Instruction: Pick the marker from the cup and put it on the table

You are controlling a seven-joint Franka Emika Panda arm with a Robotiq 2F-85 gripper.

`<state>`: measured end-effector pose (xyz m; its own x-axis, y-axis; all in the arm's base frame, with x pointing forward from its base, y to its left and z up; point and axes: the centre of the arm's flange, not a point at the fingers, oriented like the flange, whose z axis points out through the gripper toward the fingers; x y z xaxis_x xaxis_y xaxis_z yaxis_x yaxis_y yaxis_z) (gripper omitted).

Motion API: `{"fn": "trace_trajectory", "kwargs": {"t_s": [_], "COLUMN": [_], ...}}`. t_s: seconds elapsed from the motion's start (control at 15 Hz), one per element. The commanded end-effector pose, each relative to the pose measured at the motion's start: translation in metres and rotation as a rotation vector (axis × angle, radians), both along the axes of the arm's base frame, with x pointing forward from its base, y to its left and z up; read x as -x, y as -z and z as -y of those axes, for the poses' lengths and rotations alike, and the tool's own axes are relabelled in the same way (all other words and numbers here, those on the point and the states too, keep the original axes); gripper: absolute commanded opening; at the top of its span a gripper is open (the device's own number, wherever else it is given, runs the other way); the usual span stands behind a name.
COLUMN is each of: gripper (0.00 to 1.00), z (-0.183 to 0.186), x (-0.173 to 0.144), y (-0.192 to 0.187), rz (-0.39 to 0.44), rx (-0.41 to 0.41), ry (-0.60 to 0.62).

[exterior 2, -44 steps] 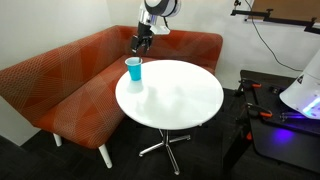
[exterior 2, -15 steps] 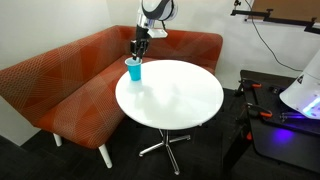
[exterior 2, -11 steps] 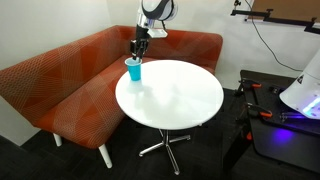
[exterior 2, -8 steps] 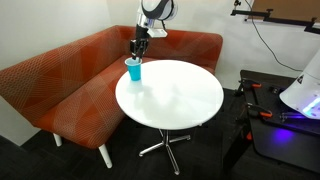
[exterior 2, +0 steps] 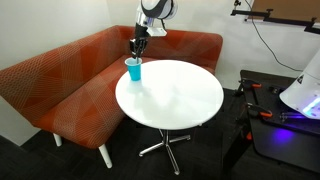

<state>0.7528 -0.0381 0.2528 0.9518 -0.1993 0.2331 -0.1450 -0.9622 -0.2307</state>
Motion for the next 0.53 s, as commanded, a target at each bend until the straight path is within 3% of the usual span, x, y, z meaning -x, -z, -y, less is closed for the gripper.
{"fn": "trace_trajectory", "kwargs": {"t_s": [0.0,0.47], "gripper": [0.38,0.33], "z": [0.0006,0.0001], "x": [-0.0065,-0.0077], "y": [-0.0052,-0.002], "rz": [-0.009,-0.014], "rx": [-0.01,-0.01], "ry": [0.0,0.0]}}
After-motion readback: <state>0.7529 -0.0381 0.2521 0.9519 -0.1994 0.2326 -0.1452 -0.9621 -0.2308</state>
